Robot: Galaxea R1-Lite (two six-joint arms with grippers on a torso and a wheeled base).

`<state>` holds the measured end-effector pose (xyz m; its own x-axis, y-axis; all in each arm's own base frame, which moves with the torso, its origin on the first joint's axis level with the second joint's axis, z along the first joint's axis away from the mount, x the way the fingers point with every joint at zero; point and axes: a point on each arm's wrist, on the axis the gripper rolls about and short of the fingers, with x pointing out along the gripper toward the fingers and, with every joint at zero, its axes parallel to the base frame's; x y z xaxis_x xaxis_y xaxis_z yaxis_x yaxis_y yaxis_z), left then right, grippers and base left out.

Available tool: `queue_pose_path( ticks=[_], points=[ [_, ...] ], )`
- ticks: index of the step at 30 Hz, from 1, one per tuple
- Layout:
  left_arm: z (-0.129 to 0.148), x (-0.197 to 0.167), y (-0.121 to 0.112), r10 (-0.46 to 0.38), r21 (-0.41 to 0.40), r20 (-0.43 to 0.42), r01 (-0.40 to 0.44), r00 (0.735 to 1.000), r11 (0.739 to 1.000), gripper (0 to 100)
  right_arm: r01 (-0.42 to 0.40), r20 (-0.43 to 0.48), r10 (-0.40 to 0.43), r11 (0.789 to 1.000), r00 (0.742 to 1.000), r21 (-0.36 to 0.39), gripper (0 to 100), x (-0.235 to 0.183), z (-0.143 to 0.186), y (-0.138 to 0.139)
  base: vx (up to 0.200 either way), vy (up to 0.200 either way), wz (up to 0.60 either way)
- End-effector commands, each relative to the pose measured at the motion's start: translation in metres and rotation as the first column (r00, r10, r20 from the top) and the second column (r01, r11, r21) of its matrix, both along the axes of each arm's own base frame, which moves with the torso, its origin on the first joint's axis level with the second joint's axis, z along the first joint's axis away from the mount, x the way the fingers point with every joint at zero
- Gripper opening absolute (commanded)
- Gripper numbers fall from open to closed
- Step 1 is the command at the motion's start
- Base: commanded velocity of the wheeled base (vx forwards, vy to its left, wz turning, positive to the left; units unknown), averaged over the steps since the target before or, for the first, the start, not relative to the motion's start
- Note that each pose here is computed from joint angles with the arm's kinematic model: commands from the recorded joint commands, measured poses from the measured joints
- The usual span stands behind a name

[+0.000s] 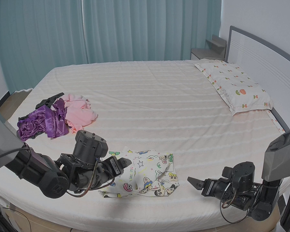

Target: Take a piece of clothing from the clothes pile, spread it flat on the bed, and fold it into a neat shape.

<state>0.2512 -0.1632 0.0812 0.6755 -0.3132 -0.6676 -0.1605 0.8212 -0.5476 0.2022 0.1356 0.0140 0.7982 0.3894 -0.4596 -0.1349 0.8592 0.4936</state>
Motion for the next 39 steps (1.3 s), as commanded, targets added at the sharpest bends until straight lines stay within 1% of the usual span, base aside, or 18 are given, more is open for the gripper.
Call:
queue_pose_path(
  ticks=[1,7,10,12,16,18,19,20,24,26,27,28,29,32,33,36,37,39],
  points=[
    [-0.001,0.006,0.008,0.028,-0.004,-0.004,-0.028,1.000,1.000,100,0.001,0.015,-0.001,1.000,1.000,0.009,100,0.001,0.001,0.001,0.000,0.200,0.00],
    [-0.001,0.015,0.020,0.074,-0.010,-0.001,-0.074,0.997,0.997,100,0.003,0.025,-0.003,1.000,1.000,0.013,100,0.002,0.003,0.002,0.000,0.200,0.00],
    [0.000,0.023,0.032,0.098,-0.034,0.011,-0.097,0.995,0.995,100,0.005,0.065,-0.007,1.000,0.998,0.031,100,0.011,0.007,0.007,0.000,0.200,0.00],
    [0.000,0.023,0.033,0.100,-0.037,0.009,-0.100,0.995,0.994,100,0.008,0.074,-0.011,0.999,0.997,0.034,100,0.013,0.008,0.008,0.000,0.200,0.00],
    [0.000,0.027,0.042,0.127,-0.041,0.005,-0.127,0.992,0.991,100,0.018,0.125,-0.021,0.999,0.992,0.027,100,0.027,0.009,0.012,0.000,0.000,0.00],
    [-0.002,0.025,0.044,0.129,-0.038,-0.002,-0.129,0.992,0.991,100,0.016,0.137,-0.016,1.000,0.990,0.008,100,0.033,0.007,0.014,0.000,0.000,0.00],
    [-0.001,0.024,0.047,0.136,-0.043,-0.005,-0.136,0.991,0.990,100,0.011,0.136,-0.008,1.000,0.991,-0.019,100,0.040,0.003,0.018,0.000,0.000,0.00],
    [-0.002,0.023,0.049,0.139,-0.040,-0.010,-0.139,0.990,0.990,100,0.009,0.135,-0.005,1.000,0.991,-0.029,100,0.044,0.002,0.020,0.000,0.000,0.00],
    [-0.003,0.015,0.054,0.138,-0.043,-0.026,-0.139,0.990,0.989,100,0.018,0.112,-0.010,0.997,0.994,-0.071,100,0.061,-0.001,0.035,0.000,0.000,0.00],
    [-0.002,0.006,0.057,0.125,-0.052,-0.041,-0.127,0.991,0.991,100,0.004,0.081,0.007,0.990,0.997,-0.138,100,0.072,-0.005,0.049,0.000,0.000,0.00],
    [-0.002,0.004,0.057,0.121,-0.054,-0.043,-0.123,0.992,0.991,100,-0.002,0.079,0.014,0.988,0.997,-0.155,100,0.074,-0.005,0.053,0.000,0.000,0.00],
    [-0.002,0.004,0.057,0.121,-0.054,-0.043,-0.123,0.992,0.991,100,-0.002,0.079,0.014,0.988,0.997,-0.155,100,0.074,-0.005,0.053,0.000,0.000,0.00],
    [-0.001,-0.001,0.059,0.121,-0.072,-0.055,-0.125,0.991,0.990,100,-0.031,0.068,0.047,0.975,0.997,-0.218,100,0.082,-0.009,0.067,0.000,0.000,0.00],
    [-0.001,-0.004,0.058,0.141,-0.110,-0.070,-0.149,0.987,0.983,100,-0.047,0.063,0.065,0.963,0.996,-0.267,100,0.090,-0.012,0.083,0.000,0.000,0.00],
    [-0.003,-0.006,0.059,0.150,-0.130,-0.076,-0.159,0.986,0.979,100,-0.057,0.045,0.075,0.948,0.996,-0.312,100,0.094,-0.018,0.092,0.000,0.000,0.00],
    [-0.007,-0.010,0.060,0.152,-0.136,-0.074,-0.161,0.986,0.977,100,-0.067,0.035,0.087,0.923,0.996,-0.380,100,0.099,-0.026,0.101,0.000,0.000,0.00],
    [-0.009,-0.012,0.061,0.154,-0.139,-0.070,-0.162,0.986,0.977,100,-0.069,0.040,0.093,0.910,0.995,-0.409,100,0.100,-0.028,0.103,0.000,0.000,0.00],
    [-0.011,-0.015,0.062,0.152,-0.150,-0.054,-0.159,0.987,0.976,100,-0.075,0.055,0.110,0.896,0.992,-0.439,100,0.104,-0.027,0.107,0.000,0.000,0.00]
  ],
)
